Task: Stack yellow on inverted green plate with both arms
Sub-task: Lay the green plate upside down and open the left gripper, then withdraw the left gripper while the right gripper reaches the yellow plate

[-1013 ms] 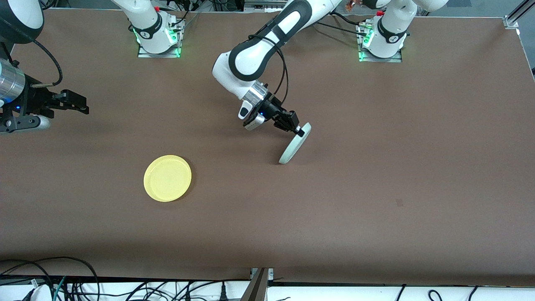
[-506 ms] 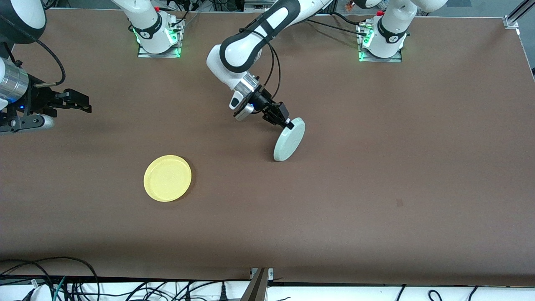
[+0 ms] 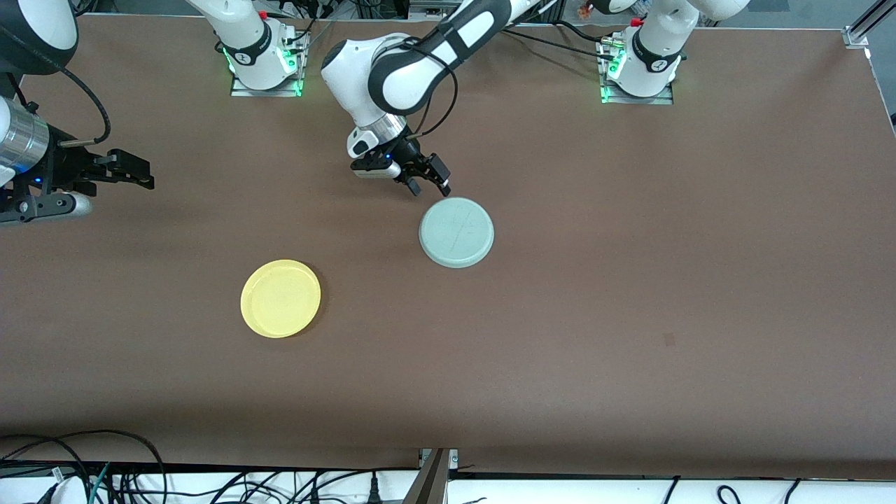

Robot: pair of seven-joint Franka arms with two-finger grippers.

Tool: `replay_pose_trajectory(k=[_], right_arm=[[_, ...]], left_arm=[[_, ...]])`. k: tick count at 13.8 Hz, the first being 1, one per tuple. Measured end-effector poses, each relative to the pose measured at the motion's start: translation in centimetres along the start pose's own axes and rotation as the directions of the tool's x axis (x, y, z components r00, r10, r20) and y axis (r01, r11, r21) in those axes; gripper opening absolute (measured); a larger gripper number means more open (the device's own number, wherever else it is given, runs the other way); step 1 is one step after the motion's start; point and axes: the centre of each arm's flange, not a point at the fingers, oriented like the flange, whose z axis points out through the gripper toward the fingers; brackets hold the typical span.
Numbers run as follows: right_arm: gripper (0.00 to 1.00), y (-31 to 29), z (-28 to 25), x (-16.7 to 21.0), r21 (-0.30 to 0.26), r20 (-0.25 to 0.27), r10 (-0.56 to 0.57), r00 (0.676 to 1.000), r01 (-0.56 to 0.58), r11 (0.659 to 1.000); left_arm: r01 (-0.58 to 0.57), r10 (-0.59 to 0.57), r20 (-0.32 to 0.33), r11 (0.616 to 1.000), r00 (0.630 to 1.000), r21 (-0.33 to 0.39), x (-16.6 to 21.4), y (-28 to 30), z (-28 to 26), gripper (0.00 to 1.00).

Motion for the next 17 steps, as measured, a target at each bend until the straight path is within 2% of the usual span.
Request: replay_pose_trajectory(k=[2,5,7,9,11,14,17], right_arm=[[1.00,0.0,0.0,0.0,0.000,0.001,0.000,1.000,0.000,1.000],[1.00,0.1,0.4,0.1,0.001,0.007,0.001,1.000,-0.001,1.000],[1.00,0.1,1.2,0.6,0.003,0.019,0.001,1.000,-0.002,1.000],[1.00,0.0,2.9,1.7,0.021,0.026,0.002,1.000,-0.002,1.000],[1.00,0.0,5.2,3.3,0.040,0.023,0.004,1.000,-0.005,0.999],[1.00,0.2,9.0,5.4,0.040,0.021,0.009,1.000,-0.009,0.999],[1.00,0.3,13.5,7.8,0.036,0.016,0.008,1.000,-0.009,0.999]], left_arm=[[0.050,-0.049,0.037,0.998,0.998,-0.047,1.9,-1.9,1.0,1.00],[0.182,-0.161,0.152,0.974,0.975,-0.138,6.2,-8.2,2.4,1.00],[0.242,-0.199,0.209,0.948,0.958,-0.207,10.2,-16.8,2.7,1.00],[0.288,-0.227,0.263,0.931,0.938,-0.223,12.8,-27.7,3.5,1.00],[0.318,-0.247,0.302,0.924,0.921,-0.214,13.5,-37.5,4.2,1.00],[0.314,-0.219,0.344,0.916,0.913,-0.250,12.8,-49.1,5.9,1.00],[0.291,-0.134,0.416,0.894,0.899,-0.340,10.5,-57.7,9.0,1.00]])
